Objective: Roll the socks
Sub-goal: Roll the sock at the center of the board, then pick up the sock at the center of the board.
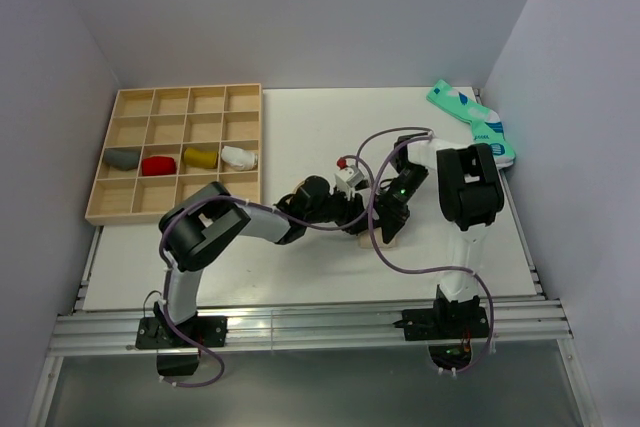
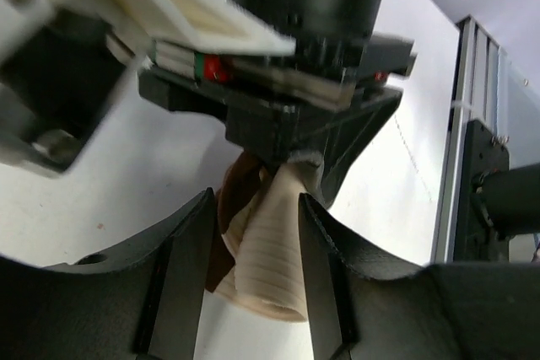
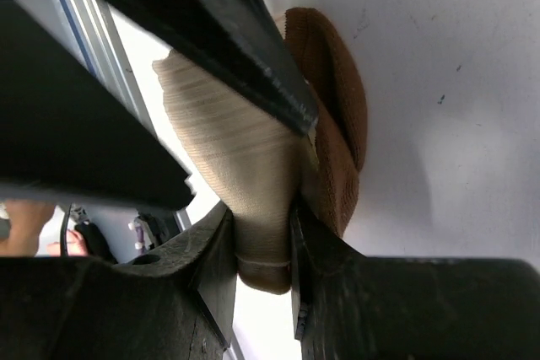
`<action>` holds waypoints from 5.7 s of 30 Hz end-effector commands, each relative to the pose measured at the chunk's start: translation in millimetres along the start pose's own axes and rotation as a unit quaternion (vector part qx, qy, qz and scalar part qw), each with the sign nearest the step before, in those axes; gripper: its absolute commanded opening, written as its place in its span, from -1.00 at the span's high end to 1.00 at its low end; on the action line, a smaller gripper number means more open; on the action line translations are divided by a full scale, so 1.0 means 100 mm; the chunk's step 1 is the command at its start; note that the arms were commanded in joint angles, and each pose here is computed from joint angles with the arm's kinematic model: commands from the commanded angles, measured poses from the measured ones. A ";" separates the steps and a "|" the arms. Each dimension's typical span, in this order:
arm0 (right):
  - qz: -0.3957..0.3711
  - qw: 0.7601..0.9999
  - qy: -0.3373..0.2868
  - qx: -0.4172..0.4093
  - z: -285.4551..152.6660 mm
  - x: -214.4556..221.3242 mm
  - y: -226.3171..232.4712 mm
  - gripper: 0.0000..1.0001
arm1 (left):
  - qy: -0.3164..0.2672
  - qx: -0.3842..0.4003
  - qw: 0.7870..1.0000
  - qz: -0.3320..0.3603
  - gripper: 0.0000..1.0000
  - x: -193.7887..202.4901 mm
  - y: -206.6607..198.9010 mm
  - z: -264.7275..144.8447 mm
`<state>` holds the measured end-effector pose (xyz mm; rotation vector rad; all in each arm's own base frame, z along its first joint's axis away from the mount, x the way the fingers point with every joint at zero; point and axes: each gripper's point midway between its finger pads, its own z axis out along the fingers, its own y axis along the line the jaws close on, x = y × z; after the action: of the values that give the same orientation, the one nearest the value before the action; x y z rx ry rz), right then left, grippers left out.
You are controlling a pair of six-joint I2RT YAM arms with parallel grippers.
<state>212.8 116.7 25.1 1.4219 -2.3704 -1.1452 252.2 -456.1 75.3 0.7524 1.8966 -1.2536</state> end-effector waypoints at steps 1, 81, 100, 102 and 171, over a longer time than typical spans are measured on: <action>-0.002 1.000 0.019 0.017 0.00 0.04 -0.15 0.67 | 0.009 0.033 0.999 0.031 0.01 0.02 -0.11 0.05; -0.124 0.916 -0.205 0.322 -0.90 0.01 -0.01 -0.45 | 0.243 0.027 0.929 -0.277 0.99 0.97 0.31 -0.09; -0.276 0.882 -0.125 0.362 -0.44 -0.06 0.18 -0.44 | 0.277 0.018 0.910 -0.307 0.99 0.96 0.43 -0.04; -0.288 0.877 -0.114 0.368 -0.41 -0.10 0.17 -0.45 | 0.279 0.018 0.909 -0.309 0.99 0.97 0.45 -0.03; -0.169 0.873 -0.075 0.452 -0.19 -0.36 -0.42 1.00 | -0.073 -0.131 0.903 -0.402 0.37 -0.36 0.65 -0.84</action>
<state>264.2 134.7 19.6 2.2441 -2.9531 -0.1842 286.0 -361.4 63.7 -0.1698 2.4294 -1.4047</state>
